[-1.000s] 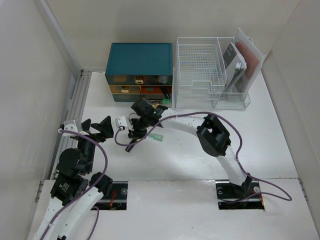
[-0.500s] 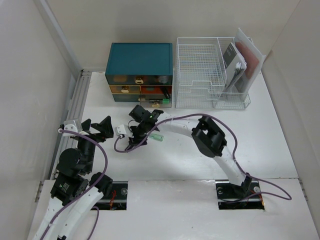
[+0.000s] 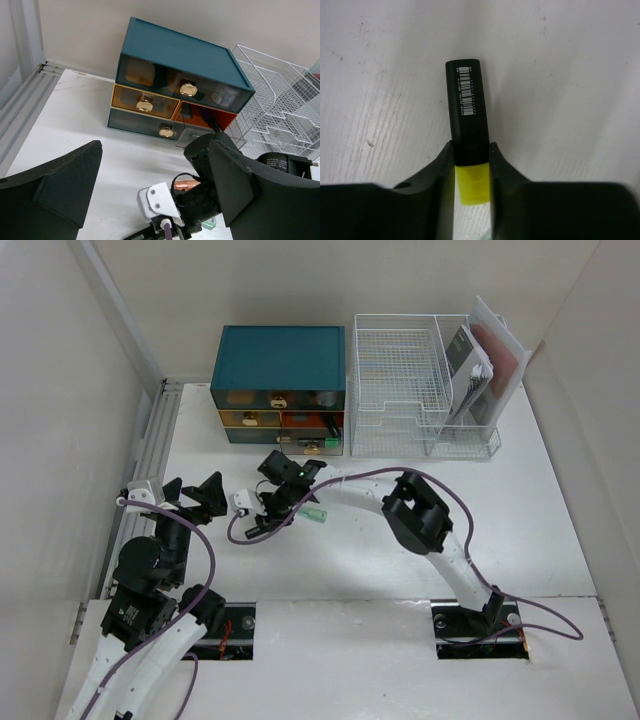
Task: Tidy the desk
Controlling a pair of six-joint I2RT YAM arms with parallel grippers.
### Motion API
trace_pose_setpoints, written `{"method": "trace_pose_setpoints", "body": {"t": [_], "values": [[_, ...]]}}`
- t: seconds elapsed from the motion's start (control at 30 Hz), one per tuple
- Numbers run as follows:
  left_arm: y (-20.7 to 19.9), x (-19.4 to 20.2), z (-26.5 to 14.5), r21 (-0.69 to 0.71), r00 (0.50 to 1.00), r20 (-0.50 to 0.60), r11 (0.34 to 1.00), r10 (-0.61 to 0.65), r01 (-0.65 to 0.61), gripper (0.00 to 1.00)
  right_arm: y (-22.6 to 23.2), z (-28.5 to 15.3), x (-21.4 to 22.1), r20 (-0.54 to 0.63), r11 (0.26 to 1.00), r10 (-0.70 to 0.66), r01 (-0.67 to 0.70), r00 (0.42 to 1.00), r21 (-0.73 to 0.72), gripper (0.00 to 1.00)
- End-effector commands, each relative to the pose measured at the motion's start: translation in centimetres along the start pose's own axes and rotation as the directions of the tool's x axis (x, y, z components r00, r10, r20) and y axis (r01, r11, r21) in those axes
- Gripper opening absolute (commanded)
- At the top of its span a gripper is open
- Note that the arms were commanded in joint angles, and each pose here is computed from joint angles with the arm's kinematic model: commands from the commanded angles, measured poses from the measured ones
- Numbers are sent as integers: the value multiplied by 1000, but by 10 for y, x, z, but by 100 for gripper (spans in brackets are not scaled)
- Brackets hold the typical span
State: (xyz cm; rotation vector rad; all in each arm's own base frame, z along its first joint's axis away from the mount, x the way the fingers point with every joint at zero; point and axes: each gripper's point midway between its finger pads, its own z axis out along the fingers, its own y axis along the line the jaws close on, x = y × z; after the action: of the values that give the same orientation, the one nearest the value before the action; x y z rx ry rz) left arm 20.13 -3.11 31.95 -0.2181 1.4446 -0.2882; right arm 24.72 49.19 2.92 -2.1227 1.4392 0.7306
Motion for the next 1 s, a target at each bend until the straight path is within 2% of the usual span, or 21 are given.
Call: {"method": "trace_pose_setpoints", "body": {"t": [0.0,0.03,0.13,0.17,0.23,0.3,0.4,0.43,0.5,0.6,0.67,0.77,0.97], "values": [[-3,-9,0,15,999,36,1000,-11,11,85,10,1,14,-52,1000,16,-17,999,-11,11],[-3,-9,0,15,999,36,1000,-11,11,85,15,-2,16,-57,999,29,-30,998,-15,9],[-3,-9,0,15,999,36,1000,-11,11,85,0,-34,-9,-31,995,19,-16,999,97,7],[-2,-11,-2,17,999,44,1000,-16,15,85,-10,-55,-29,9,986,22,-23,1000,163,7],[-2,-11,-2,17,999,44,1000,-16,15,85,-26,-81,-44,16,960,30,-33,999,277,7],[-2,-11,-2,17,999,44,1000,-16,15,85,-47,-122,-73,82,913,22,-54,996,404,7],[-2,-11,-2,17,999,44,1000,-16,15,85,-81,-183,-92,107,778,8,-73,994,624,7],[-2,-11,-2,17,999,44,1000,-16,15,85,-96,-206,-82,83,695,37,-85,996,714,6],[-2,-13,-4,19,998,52,1000,-20,19,85,-113,-237,-79,101,598,41,-105,994,795,6],[-2,-13,-4,19,998,52,1000,-20,19,85,-134,-278,-55,123,449,119,-164,985,879,6],[-2,-13,-4,19,998,52,1000,-20,19,85,-146,-303,-33,129,354,174,-184,976,917,1],[-2,-13,-4,19,998,52,1000,-20,19,85,-156,-316,-16,133,307,213,-196,968,931,1],[-2,-13,-4,19,998,52,1000,-20,19,85,-165,-308,5,105,303,251,-181,962,936,1]]}}
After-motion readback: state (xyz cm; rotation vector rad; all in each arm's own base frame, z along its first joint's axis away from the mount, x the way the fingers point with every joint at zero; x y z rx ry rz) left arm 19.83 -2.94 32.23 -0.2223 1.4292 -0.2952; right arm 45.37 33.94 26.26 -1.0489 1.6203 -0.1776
